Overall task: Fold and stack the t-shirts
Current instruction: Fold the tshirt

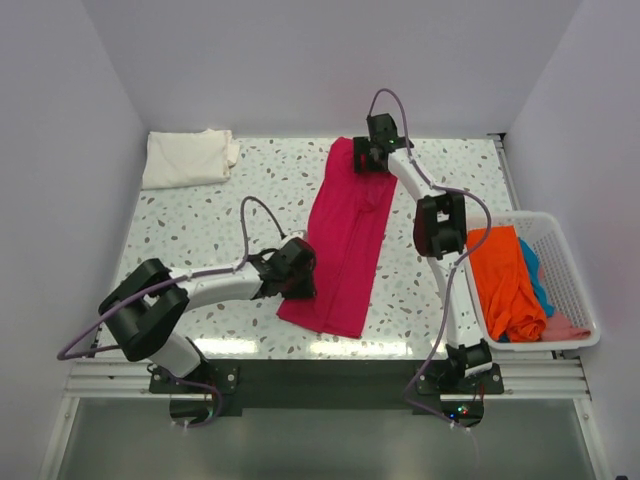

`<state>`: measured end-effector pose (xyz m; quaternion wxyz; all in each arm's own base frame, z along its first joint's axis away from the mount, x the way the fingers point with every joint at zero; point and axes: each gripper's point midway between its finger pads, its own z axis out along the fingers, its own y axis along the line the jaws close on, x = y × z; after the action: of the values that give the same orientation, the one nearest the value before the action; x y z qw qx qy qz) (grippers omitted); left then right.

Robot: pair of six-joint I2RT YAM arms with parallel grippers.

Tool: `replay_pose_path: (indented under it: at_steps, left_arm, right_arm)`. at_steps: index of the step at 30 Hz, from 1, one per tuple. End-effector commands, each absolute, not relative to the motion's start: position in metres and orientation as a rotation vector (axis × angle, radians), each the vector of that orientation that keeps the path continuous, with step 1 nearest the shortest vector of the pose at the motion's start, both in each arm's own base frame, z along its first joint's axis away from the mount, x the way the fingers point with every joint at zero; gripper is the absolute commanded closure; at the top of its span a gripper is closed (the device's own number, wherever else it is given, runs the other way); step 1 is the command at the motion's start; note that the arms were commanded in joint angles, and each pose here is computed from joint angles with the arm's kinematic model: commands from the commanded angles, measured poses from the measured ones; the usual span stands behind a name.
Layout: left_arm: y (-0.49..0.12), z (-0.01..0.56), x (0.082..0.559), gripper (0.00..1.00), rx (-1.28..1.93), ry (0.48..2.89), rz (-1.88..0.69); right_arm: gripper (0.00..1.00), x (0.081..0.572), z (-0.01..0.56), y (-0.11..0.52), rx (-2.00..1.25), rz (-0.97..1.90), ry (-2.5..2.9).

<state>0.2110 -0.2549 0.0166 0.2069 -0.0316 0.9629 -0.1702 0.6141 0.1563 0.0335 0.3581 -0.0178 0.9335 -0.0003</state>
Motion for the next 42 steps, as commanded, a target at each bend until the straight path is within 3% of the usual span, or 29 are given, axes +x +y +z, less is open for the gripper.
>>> replay_pose_path:
  at_steps: [1, 6, 12, 15, 16, 17, 20, 21, 22, 24, 28, 35, 42]
  left_arm:
    - [-0.270, 0.000, 0.187, 0.61, -0.064, 2.796, -0.514]
    - [-0.266, 0.020, 0.201, 0.48, -0.025, 2.730, -0.460]
    - [-0.230, 0.062, 0.223, 0.37, -0.036, 2.587, -0.321]
    - [-0.210, 0.073, 0.225, 0.35, -0.060, 2.543, -0.270]
    - [-0.205, 0.073, 0.225, 0.35, -0.072, 2.539, -0.265]
    - [-0.204, 0.076, 0.223, 0.35, -0.078, 2.528, -0.282]
    - [-0.200, 0.062, 0.211, 0.37, -0.076, 2.562, -0.306]
    - [-0.197, 0.048, 0.201, 0.40, -0.073, 2.589, -0.321]
    - [-0.197, 0.048, 0.200, 0.40, -0.073, 2.590, -0.322]
    - [-0.193, 0.044, 0.196, 0.42, -0.074, 2.587, -0.334]
    - [-0.192, 0.041, 0.188, 0.45, -0.068, 2.581, -0.383]
    - [-0.192, 0.031, 0.172, 0.47, -0.070, 2.574, -0.492]
    - [-0.204, 0.030, 0.171, 0.47, -0.020, 2.527, -0.582]
  right_arm:
    - [0.12, 0.632, 0.056, 0.164, -0.123, 0.027, 2.323]
    - [0.02, 0.634, 0.093, 0.160, -0.128, 0.012, 2.255]
    - [0.01, 0.610, 0.191, 0.151, -0.045, 0.045, 2.148]
    - [0.01, 0.578, 0.230, 0.146, 0.054, 0.103, 2.142]
    - [0.01, 0.558, 0.208, 0.143, 0.088, 0.104, 2.220]
    - [0.01, 0.537, 0.238, 0.148, 0.123, 0.190, 2.191]
    - [0.01, 0.471, 0.196, 0.159, 0.125, 0.212, 2.309]
    - [0.03, 0.406, 0.203, 0.164, 0.162, 0.250, 2.285]
    - [0.03, 0.385, 0.166, 0.169, 0.121, 0.219, 2.374]
    - [0.11, 0.341, 0.170, 0.179, 0.161, 0.314, 2.342]
    - [0.25, 0.243, 0.111, 0.193, 0.113, 0.387, 2.486]
    - [0.28, 0.175, 0.079, 0.199, 0.223, 0.523, 2.572]
    - [0.46, 0.145, 0.039, 0.211, 0.286, 0.584, 2.672]
